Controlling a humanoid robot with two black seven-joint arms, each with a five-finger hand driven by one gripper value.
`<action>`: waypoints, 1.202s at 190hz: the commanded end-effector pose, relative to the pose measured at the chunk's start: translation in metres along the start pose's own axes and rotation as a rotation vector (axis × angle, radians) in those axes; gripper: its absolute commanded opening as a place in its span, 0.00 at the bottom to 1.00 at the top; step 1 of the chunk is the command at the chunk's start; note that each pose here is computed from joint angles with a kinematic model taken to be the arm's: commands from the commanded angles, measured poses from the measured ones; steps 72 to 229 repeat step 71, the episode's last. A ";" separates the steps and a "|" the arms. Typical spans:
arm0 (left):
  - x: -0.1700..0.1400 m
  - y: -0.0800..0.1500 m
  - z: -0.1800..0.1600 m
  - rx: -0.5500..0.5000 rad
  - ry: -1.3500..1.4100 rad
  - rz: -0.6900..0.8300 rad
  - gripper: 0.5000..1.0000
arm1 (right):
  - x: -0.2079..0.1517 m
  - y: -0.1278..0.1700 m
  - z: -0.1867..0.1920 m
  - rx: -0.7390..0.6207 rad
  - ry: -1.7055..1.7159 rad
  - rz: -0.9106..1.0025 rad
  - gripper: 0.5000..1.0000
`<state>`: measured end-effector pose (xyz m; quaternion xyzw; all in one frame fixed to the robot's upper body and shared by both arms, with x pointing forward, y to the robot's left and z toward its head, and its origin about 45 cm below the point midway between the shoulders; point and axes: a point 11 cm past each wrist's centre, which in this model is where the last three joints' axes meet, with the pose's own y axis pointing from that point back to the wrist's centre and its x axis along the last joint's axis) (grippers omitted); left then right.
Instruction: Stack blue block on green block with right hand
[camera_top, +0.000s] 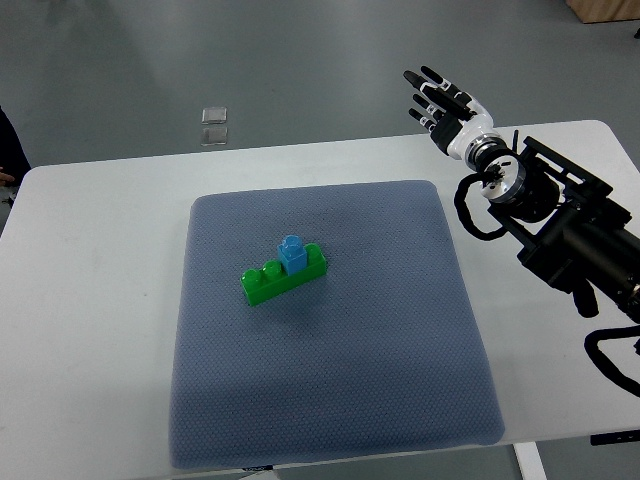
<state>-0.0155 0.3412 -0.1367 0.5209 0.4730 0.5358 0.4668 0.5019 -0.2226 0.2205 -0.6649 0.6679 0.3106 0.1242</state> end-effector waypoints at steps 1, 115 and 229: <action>0.000 0.000 0.000 0.000 -0.001 0.000 1.00 | 0.001 0.000 -0.001 0.002 0.000 0.006 0.83; 0.000 0.000 0.001 -0.001 0.000 0.000 1.00 | 0.010 -0.001 -0.002 0.005 0.003 0.032 0.83; 0.000 0.000 0.001 -0.001 0.000 0.000 1.00 | 0.010 -0.001 -0.002 0.005 0.003 0.032 0.83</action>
